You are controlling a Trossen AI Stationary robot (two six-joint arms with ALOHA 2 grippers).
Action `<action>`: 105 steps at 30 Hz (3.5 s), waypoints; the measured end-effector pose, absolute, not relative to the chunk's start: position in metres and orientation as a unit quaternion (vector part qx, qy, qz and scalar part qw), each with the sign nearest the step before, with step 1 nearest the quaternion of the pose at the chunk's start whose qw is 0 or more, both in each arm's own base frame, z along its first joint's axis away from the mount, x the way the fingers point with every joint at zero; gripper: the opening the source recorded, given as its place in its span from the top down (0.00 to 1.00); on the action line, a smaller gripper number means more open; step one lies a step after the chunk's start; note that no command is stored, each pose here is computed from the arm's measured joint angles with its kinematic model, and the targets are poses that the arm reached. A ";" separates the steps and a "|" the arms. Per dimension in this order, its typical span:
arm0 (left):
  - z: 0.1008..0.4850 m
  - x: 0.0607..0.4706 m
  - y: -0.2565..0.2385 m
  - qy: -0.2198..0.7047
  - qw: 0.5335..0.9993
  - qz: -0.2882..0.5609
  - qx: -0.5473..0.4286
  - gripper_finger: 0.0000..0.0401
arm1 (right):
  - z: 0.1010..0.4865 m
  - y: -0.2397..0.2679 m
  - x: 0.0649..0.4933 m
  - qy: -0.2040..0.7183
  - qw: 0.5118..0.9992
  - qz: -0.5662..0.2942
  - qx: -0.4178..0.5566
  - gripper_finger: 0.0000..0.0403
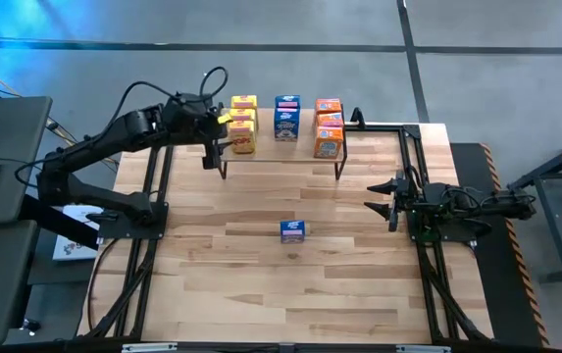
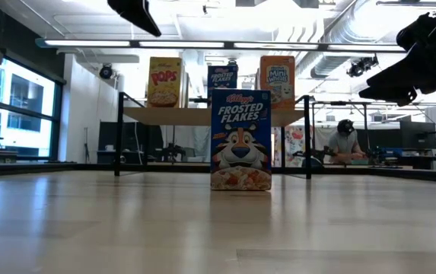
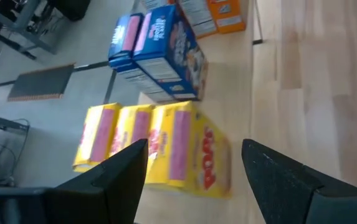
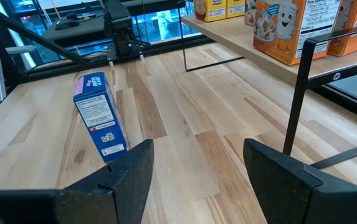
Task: Stack cereal on shelf
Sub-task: Put the blue cereal box on the shelf aligned with the other blue cereal boxes
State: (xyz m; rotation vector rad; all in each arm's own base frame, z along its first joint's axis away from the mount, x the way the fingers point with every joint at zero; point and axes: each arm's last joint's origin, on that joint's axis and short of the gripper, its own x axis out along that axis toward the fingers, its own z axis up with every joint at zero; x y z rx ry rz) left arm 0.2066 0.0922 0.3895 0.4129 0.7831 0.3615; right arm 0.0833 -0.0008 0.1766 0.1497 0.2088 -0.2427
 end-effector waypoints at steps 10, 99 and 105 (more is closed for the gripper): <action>0.389 0.216 0.060 0.359 0.909 0.143 0.157 0.37 | 0.177 -0.001 0.083 0.104 0.984 -0.121 0.074 0.40; 0.297 0.251 -0.027 0.271 0.957 0.099 0.025 0.38 | 0.191 0.007 0.086 0.040 0.995 0.009 0.089 0.31; 0.298 0.251 -0.028 0.267 0.958 0.100 0.025 0.38 | 0.193 0.007 0.086 0.033 0.987 0.023 0.155 0.31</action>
